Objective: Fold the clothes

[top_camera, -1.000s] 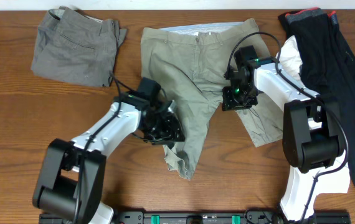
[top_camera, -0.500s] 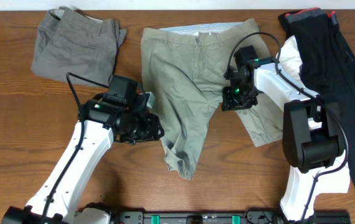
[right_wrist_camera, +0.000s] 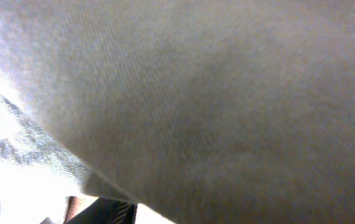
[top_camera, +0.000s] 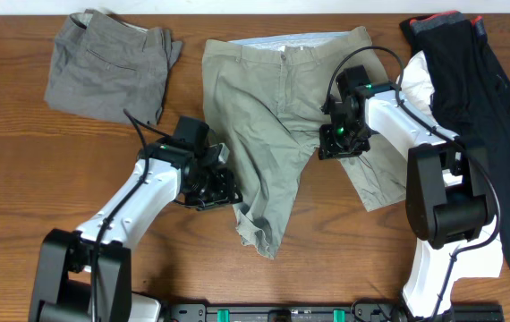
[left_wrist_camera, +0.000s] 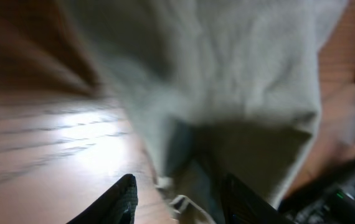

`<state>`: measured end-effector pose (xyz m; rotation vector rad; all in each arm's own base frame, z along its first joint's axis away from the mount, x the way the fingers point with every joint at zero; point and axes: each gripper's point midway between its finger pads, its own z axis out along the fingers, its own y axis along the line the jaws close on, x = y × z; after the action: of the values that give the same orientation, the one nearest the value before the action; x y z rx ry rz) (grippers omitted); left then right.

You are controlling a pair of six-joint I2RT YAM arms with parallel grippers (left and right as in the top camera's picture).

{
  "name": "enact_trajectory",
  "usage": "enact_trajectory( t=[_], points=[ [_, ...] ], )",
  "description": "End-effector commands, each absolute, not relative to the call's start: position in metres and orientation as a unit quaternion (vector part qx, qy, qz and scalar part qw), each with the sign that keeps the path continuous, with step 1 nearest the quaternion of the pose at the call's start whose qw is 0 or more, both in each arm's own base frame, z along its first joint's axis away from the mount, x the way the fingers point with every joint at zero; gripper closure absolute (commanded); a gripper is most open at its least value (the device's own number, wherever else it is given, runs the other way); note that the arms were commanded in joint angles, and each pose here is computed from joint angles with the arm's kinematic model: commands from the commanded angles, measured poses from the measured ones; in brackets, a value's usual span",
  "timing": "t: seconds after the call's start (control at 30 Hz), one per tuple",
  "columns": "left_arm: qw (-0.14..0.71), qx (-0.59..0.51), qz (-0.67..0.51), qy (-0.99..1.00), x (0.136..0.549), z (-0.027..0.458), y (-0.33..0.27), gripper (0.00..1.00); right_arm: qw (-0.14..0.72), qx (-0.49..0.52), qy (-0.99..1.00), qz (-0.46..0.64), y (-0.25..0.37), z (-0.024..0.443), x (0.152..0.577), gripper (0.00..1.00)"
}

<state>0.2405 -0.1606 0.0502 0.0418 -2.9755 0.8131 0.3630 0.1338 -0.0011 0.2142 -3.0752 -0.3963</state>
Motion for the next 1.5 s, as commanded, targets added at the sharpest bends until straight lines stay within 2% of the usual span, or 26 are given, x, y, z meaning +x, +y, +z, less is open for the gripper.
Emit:
enact_trajectory(
  t=[0.0,0.6,0.67,0.73,0.77,0.9,1.1,1.3,1.47],
  points=[
    [0.056,-0.008,0.327,-0.943,0.23,0.057,-0.178,0.54,0.055,0.07,-0.99,-0.105,0.127,-0.027,0.348,0.63],
    [0.11,0.004,0.323,-0.94,0.197,0.041,-0.174,0.55,0.053,0.074,-0.99,-0.105,0.127,-0.027,0.348,0.63],
    [0.108,0.004,0.324,-0.94,0.197,0.039,-0.174,0.62,0.053,0.074,-0.99,-0.105,0.127,-0.027,0.349,0.63],
    [0.107,0.003,0.324,-0.94,0.197,0.038,-0.174,0.79,0.053,0.074,-0.99,-0.105,0.127,-0.027,0.348,0.63],
    [0.105,0.003,0.325,-0.94,0.198,0.038,-0.174,0.94,0.053,0.074,-0.99,-0.105,0.127,-0.027,0.348,0.63],
    [0.096,0.017,0.328,-0.94,0.208,0.044,-0.176,0.94,0.052,0.075,-0.99,-0.105,0.127,-0.027,0.349,0.64],
    [0.067,0.009,0.314,-0.947,0.226,0.08,-0.175,0.94,0.051,0.075,-0.99,-0.106,0.128,-0.027,0.35,0.64],
    [0.025,0.023,0.161,-0.986,0.227,0.109,-0.124,0.94,0.05,0.075,-0.99,-0.106,0.128,-0.027,0.35,0.64],
    [0.02,0.082,0.02,-0.996,0.211,0.118,-0.071,0.94,0.048,0.079,-0.99,-0.106,0.128,-0.027,0.351,0.64]
  ],
)
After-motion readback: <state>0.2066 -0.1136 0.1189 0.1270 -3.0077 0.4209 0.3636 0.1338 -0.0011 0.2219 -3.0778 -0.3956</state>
